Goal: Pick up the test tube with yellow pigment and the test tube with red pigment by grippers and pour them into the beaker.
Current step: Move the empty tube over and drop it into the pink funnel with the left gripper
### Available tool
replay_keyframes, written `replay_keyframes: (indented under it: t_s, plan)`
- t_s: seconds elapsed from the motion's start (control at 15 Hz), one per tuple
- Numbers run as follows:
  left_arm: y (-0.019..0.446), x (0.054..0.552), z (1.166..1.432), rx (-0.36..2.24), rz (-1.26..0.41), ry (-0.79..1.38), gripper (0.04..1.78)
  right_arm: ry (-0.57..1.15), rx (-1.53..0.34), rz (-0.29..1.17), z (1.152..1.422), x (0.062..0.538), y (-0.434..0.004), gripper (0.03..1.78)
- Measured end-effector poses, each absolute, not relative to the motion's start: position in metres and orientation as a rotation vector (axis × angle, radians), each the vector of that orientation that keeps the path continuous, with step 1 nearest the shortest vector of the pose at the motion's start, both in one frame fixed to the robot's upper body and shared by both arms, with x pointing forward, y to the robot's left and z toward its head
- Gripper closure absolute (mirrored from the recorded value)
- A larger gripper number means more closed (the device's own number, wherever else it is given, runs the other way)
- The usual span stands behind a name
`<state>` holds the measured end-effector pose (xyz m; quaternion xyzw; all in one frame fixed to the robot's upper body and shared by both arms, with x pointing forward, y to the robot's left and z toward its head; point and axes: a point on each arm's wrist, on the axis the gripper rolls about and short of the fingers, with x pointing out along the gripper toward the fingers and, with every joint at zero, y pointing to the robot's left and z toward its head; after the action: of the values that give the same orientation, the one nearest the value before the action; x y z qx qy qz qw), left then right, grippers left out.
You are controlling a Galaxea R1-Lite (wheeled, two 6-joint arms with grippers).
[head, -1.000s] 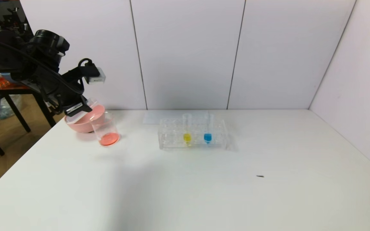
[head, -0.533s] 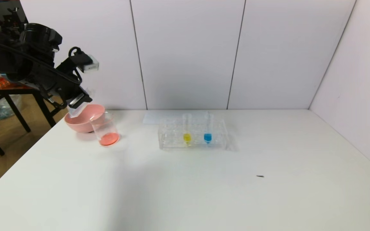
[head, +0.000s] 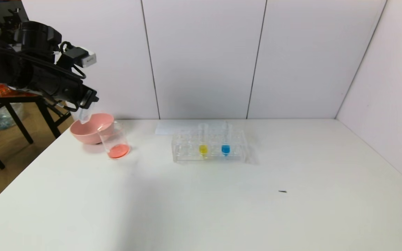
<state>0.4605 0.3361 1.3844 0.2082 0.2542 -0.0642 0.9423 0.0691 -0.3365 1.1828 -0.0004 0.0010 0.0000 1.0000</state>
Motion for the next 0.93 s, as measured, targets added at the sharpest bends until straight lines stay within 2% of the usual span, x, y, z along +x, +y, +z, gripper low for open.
replay_keyframes:
  t_s: [0.27,0.93]
  plan:
    - [0.338,0.462,1.383,0.363,-0.027,0.440,1.38,0.002,-0.001,0.000,1.183,0.069,-0.336,0.11]
    - [0.353,0.459,1.369,0.251,0.049,0.331,1.38,0.002,-0.001,0.000,1.183,0.069,-0.336,0.11]
